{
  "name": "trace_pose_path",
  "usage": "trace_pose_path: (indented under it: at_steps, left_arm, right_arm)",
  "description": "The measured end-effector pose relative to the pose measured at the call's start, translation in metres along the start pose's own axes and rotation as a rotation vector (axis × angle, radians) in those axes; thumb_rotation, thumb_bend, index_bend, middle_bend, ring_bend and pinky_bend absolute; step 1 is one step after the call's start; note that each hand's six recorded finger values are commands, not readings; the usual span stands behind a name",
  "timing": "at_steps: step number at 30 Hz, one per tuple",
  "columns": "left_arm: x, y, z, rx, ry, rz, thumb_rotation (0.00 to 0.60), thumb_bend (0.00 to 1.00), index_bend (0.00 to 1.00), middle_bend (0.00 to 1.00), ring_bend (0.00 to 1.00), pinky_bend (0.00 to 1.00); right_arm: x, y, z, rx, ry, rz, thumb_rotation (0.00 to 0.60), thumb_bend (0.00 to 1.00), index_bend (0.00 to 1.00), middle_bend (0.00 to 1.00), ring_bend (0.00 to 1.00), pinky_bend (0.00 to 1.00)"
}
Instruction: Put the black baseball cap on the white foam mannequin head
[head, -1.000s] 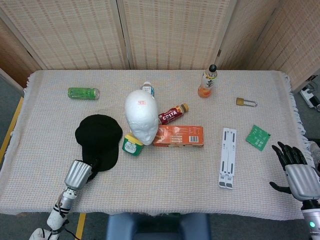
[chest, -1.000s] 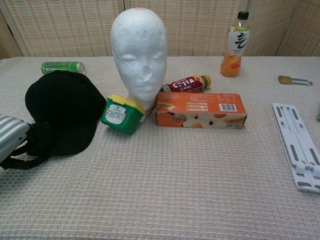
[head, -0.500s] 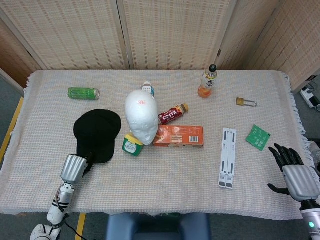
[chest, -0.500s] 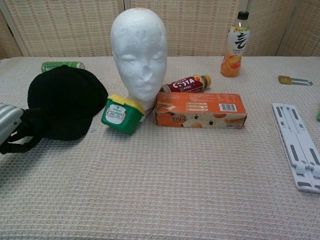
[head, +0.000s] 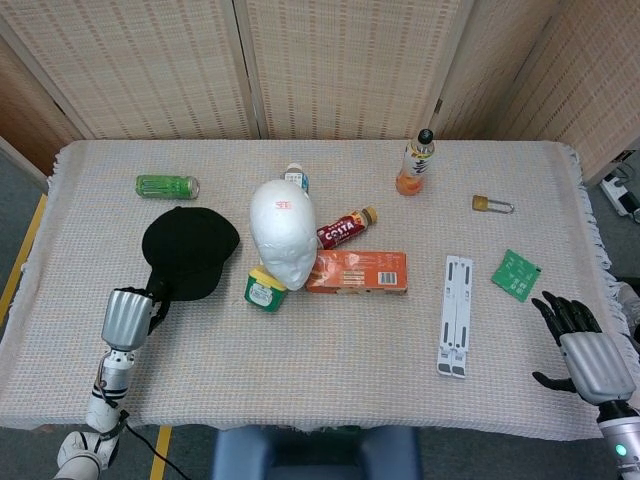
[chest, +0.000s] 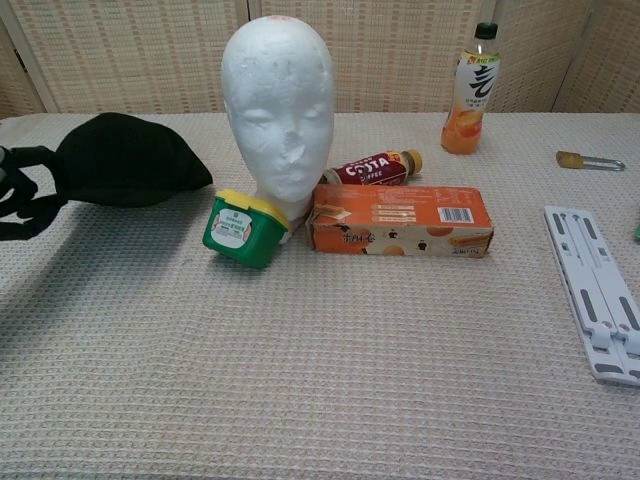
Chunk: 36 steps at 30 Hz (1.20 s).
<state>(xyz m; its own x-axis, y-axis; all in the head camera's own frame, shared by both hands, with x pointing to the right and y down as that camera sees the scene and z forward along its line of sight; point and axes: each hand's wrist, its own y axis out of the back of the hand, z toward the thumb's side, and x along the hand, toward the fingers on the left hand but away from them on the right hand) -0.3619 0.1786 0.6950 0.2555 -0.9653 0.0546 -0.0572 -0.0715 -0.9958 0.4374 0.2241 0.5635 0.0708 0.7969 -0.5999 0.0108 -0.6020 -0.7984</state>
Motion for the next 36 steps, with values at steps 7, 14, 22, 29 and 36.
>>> trace_pose_path:
  at_steps: [7, 14, 22, 29, 36]
  left_arm:
    - [0.030, 0.036, -0.005, 0.014, -0.030, 0.164, 0.600, 0.54, 0.70, 1.00, 1.00, 1.00]
    - [0.063, 0.071, 0.000, 0.041, -0.089, 0.313, 0.600, 0.55, 0.70, 1.00, 1.00, 1.00]
    - [0.106, 0.103, 0.030, 0.025, -0.149, 0.462, 0.600, 0.55, 0.70, 1.00, 1.00, 1.00]
    - [0.139, 0.125, 0.078, -0.004, -0.204, 0.541, 0.600, 0.55, 0.70, 1.00, 1.00, 1.00]
    - [0.144, 0.131, 0.134, -0.040, -0.284, 0.555, 0.600, 0.54, 0.70, 1.00, 1.00, 1.00]
  right_arm:
    - [0.002, 0.003, 0.000, -0.011, 0.004, 0.006, 0.600, 0.00, 0.00, 0.00, 0.00, 0.00]
    - [0.005, 0.007, 0.000, -0.024, 0.007, 0.007, 0.600, 0.00, 0.00, 0.00, 0.00, 0.00]
    - [0.007, 0.011, -0.001, -0.040, 0.006, 0.007, 0.600, 0.00, 0.00, 0.00, 0.00, 0.00]
    - [0.008, 0.017, -0.005, -0.056, -0.001, -0.003, 0.600, 0.00, 0.00, 0.00, 0.00, 0.00]
    - [0.009, 0.025, -0.013, -0.074, -0.019, -0.024, 0.600, 0.00, 0.00, 0.00, 0.00, 0.00]
